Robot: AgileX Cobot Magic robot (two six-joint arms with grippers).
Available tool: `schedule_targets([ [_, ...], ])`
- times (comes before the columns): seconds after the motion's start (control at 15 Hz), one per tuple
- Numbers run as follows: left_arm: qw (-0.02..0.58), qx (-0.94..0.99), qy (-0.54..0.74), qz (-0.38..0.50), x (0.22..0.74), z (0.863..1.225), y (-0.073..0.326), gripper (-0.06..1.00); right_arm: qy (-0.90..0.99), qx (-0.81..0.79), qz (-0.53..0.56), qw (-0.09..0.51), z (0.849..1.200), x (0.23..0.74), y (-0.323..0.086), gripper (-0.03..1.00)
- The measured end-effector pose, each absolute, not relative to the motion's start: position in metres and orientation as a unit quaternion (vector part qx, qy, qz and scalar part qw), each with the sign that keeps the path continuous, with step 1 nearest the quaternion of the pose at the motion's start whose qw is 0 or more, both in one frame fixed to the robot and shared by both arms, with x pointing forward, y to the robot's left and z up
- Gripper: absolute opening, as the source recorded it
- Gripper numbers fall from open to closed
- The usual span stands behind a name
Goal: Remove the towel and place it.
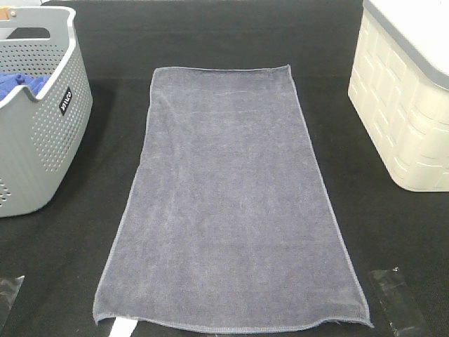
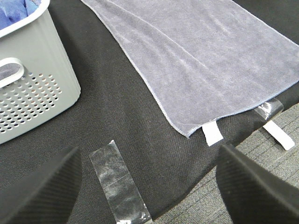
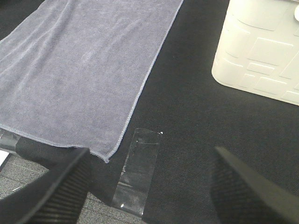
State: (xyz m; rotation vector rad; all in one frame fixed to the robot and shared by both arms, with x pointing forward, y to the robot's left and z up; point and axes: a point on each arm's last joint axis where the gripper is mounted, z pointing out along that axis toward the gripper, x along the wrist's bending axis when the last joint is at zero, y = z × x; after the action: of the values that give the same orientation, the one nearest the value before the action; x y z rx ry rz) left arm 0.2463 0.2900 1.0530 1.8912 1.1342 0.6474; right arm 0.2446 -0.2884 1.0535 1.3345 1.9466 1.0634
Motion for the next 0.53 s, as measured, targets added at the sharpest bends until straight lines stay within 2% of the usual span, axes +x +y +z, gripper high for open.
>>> schedule_targets([
  [0.33,0.379,0.696,0.530,0.301,0.2480,1.0530,0.2919,0.75,0.715,0.509,0.390,0.280,1.0535,0.2450,-0.2886,0.67],
  [0.53,0.393,0.676,0.531,0.327,0.2390,1.0535,0.2933,0.75,0.684,0.549,0.373,0.302,1.0535,0.2463,-0.2894,0.67],
])
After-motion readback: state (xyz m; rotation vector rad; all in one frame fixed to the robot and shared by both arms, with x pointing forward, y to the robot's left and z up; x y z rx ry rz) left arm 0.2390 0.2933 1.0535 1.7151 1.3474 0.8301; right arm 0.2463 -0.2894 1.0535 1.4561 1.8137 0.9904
